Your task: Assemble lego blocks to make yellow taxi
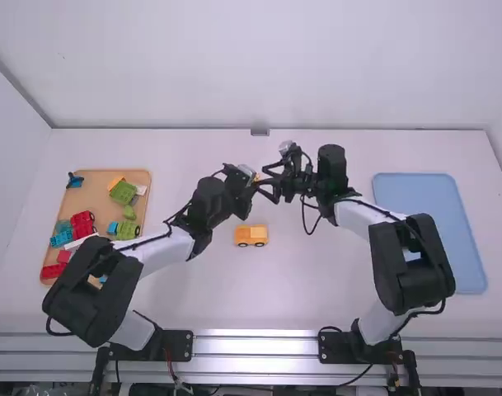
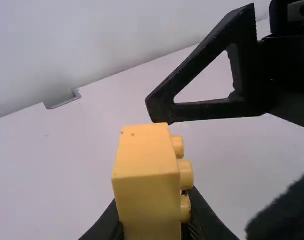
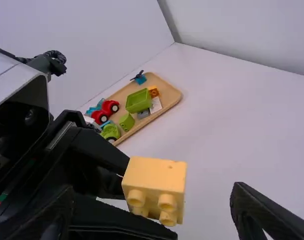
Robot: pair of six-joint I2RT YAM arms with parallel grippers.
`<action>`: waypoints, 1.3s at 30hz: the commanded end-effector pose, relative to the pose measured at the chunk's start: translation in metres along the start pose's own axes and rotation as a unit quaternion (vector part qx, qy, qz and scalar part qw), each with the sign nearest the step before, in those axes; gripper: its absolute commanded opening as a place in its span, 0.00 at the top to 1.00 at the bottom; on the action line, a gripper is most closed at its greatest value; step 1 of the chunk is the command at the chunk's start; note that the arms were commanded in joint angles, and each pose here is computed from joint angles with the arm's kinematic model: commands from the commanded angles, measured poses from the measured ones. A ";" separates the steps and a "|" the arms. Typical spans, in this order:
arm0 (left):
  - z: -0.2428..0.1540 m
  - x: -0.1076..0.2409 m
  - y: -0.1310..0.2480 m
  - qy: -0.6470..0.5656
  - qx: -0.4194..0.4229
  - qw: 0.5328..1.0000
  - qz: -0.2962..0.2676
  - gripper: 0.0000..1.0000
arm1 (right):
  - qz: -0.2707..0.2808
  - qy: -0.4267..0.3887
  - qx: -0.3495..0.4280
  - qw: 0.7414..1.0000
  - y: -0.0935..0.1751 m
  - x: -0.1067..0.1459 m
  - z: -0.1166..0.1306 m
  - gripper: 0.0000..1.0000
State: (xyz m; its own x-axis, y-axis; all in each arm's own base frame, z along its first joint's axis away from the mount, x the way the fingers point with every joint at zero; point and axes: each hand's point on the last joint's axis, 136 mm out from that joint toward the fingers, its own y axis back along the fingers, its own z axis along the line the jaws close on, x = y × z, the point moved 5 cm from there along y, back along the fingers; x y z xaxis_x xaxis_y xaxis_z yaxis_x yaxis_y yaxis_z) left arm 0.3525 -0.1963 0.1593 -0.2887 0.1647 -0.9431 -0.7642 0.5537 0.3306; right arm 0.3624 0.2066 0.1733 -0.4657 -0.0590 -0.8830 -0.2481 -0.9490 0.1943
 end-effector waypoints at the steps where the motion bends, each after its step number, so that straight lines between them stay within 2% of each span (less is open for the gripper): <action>1: -0.003 -0.009 -0.002 0.003 0.008 1.000 -0.011 0.98 | 0.002 -0.010 0.005 1.000 0.001 0.006 -0.003 0.21; 5: -0.007 -0.009 -0.002 0.002 0.012 1.000 -0.010 0.98 | 0.001 -0.008 0.002 1.000 0.000 0.005 -0.002 0.26; 6: -0.008 -0.008 -0.002 0.001 0.014 1.000 -0.010 0.98 | 0.001 -0.005 0.000 1.000 -0.001 0.005 0.000 0.34; 7: -0.010 -0.009 -0.002 0.001 0.016 1.000 -0.010 0.98 | 0.002 -0.002 -0.006 1.000 -0.005 0.005 0.003 0.35; 16: -0.014 -0.011 -0.003 -0.006 0.021 1.000 -0.016 0.98 | 0.004 -0.002 -0.002 1.000 -0.011 0.005 0.006 0.41; 18: -0.012 -0.011 -0.003 -0.004 0.018 1.000 -0.016 0.98 | 0.004 -0.011 -0.001 1.000 -0.010 0.005 0.006 0.50; 20: -0.013 -0.012 -0.003 -0.006 0.019 1.000 -0.018 0.98 | 0.004 -0.011 -0.001 1.000 -0.010 0.006 0.006 0.53; 21: -0.015 -0.013 -0.003 -0.007 0.021 1.000 -0.020 0.98 | 0.005 -0.011 -0.002 1.000 -0.011 0.006 0.006 0.60; 24: -0.016 -0.015 -0.003 -0.008 0.023 0.999 -0.025 0.98 | 0.008 -0.007 -0.009 1.000 -0.016 0.008 0.011 0.69; 28: -0.015 -0.015 -0.003 -0.008 0.021 0.999 -0.027 0.98 | 0.010 -0.004 -0.011 1.000 -0.018 0.008 0.013 0.74; 29: -0.015 -0.015 -0.003 -0.008 0.021 0.999 -0.026 0.94 | 0.009 -0.003 -0.010 1.000 -0.017 0.008 0.012 0.75; 30: -0.016 -0.015 -0.003 -0.007 0.022 0.999 -0.025 0.83 | 0.007 -0.002 -0.008 1.000 -0.016 0.007 0.011 0.75; 31: -0.016 -0.015 -0.003 -0.007 0.022 0.999 -0.025 0.77 | 0.007 -0.002 -0.007 1.000 -0.015 0.007 0.010 0.75; 32: -0.015 -0.014 -0.003 -0.003 0.022 0.999 -0.023 0.43 | 0.005 0.009 -0.003 1.000 -0.013 0.006 0.008 0.76; 33: -0.014 -0.012 -0.003 0.011 0.021 1.000 -0.019 0.01 | 0.004 0.018 -0.001 1.000 -0.011 0.006 0.006 0.76; 35: -0.012 -0.010 -0.003 0.029 0.020 0.999 -0.014 0.01 | 0.001 0.025 0.004 1.000 -0.008 0.004 0.003 0.76; 39: -0.025 -0.008 0.000 0.038 0.101 0.994 0.005 0.01 | -0.003 0.042 -0.008 0.999 0.004 -0.005 -0.003 0.82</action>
State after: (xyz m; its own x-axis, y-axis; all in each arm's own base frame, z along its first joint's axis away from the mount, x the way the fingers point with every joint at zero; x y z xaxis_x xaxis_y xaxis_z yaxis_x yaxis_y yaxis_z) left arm 0.3409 -0.2091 0.1536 -0.3513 0.1402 -0.9257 -0.6923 0.6268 0.3577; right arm 0.3634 0.2065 0.1702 -0.4385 -0.0749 -0.8956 -0.2644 -0.9417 0.2082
